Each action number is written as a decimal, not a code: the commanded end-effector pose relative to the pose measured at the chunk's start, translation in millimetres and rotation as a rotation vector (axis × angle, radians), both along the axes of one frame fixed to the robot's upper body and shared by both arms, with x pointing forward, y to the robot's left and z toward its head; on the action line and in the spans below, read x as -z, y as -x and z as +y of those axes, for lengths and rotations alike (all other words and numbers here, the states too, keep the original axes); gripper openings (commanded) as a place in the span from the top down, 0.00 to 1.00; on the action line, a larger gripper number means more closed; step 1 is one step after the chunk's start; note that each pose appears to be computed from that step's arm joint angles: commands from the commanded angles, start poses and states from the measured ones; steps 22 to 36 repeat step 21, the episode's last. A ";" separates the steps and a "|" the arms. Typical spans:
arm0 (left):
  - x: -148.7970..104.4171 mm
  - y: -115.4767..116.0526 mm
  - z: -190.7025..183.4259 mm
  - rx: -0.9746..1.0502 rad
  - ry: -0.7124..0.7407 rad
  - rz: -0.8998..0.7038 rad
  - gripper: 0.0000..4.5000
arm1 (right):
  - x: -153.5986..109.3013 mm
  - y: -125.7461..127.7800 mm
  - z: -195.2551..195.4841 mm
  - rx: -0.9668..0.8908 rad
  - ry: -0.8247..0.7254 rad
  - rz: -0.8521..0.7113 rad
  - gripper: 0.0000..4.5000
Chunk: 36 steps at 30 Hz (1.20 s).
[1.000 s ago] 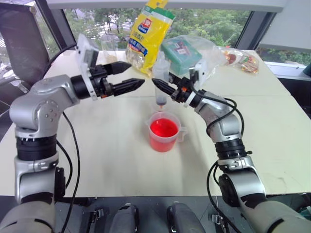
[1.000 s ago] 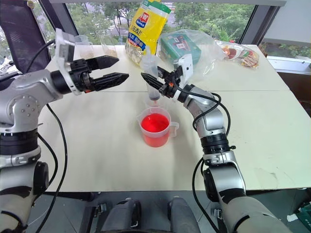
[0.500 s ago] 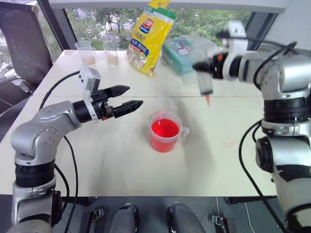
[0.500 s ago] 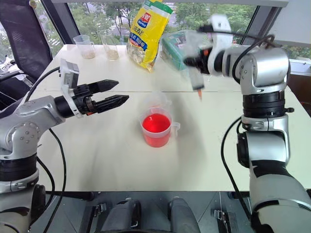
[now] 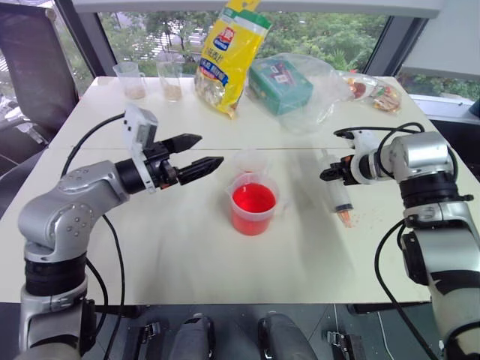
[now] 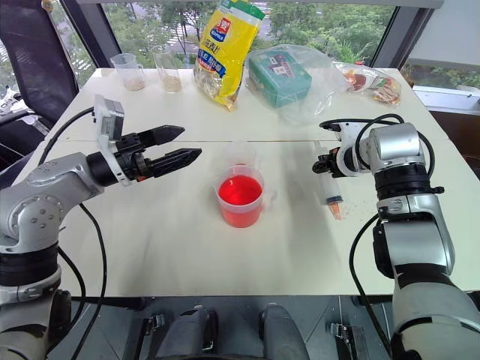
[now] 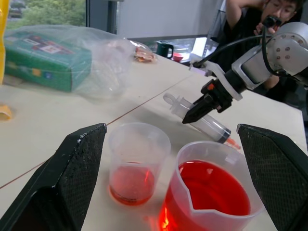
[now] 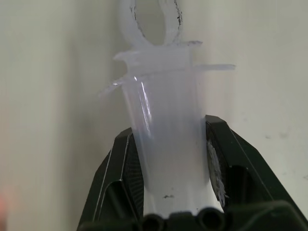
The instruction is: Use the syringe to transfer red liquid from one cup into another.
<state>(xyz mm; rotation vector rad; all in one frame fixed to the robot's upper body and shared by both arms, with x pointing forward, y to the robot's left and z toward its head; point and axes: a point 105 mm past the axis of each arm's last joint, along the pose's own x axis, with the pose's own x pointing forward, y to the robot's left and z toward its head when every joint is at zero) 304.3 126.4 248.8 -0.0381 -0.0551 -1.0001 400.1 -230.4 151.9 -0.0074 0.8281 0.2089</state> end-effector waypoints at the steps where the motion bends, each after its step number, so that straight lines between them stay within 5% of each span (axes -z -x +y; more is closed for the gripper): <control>1: -9.5 6.8 -0.6 0.016 0.007 -0.036 0.00 | 0.9 -0.9 -5.5 0.033 -0.009 -0.001 0.36; 4: -10.7 8.2 -0.7 0.022 0.008 -0.034 0.00 | -5.4 -1.6 -4.3 0.030 -0.024 -0.015 0.02; 10: -9.6 11.9 2.5 0.026 -0.021 -0.023 0.00 | -53.8 -0.6 -3.2 -0.124 0.049 -0.234 0.01; 15: -7.2 16.8 11.0 0.032 -0.071 -0.005 0.00 | -98.2 37.2 20.7 -0.497 0.093 -0.474 0.01; 21: -6.0 20.1 18.3 0.062 -0.121 0.016 0.00 | -98.1 87.8 19.3 -0.803 0.139 -0.505 0.01; 36: -6.0 20.1 18.3 0.062 -0.121 0.016 0.00 | -98.1 87.8 19.3 -0.803 0.139 -0.505 0.01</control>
